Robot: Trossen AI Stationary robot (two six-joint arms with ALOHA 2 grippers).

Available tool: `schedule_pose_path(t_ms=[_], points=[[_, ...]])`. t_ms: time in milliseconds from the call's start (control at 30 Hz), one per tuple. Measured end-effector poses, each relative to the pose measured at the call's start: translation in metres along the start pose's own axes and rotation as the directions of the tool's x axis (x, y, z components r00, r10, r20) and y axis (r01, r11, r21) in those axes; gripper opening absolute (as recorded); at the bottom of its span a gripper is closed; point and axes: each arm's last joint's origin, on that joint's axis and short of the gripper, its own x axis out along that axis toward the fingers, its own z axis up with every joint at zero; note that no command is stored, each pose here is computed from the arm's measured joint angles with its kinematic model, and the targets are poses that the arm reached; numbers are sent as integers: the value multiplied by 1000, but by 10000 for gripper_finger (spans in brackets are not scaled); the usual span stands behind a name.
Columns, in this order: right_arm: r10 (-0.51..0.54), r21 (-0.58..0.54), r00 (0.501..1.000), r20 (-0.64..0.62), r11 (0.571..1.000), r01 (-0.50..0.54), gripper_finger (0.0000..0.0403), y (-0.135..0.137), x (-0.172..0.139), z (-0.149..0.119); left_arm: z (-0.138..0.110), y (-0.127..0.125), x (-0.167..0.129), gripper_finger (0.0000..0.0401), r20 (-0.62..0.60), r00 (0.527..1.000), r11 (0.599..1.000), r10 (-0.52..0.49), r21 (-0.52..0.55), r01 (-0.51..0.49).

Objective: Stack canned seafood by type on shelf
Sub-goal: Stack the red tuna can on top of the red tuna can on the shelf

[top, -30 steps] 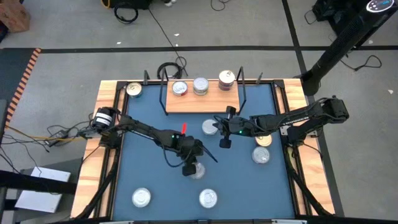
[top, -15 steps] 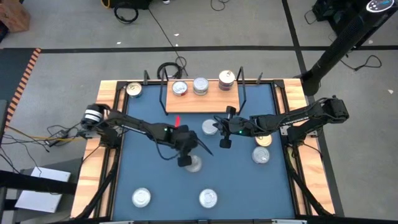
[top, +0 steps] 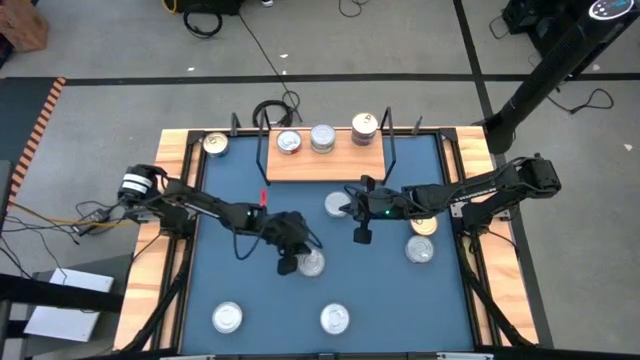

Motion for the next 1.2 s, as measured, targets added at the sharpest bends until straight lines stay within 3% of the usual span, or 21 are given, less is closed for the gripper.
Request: schedule_pose_path(t_ms=[200,567,867,1200], points=[[9,40,1000,8,999,-10,11,3,-1,1,-11,6,8,0,-70,994,997,79,-5,-80],[38,44,999,12,998,-38,11,13,-4,1,-8,15,6,0,-45,985,986,167,0,-168],[43,46,999,-31,998,-42,16,14,-4,-4,-38,23,5,0,136,985,994,105,-53,-99],[106,73,993,55,991,-110,37,18,-5,5,-47,42,-1,0,217,958,981,190,-74,-178]])
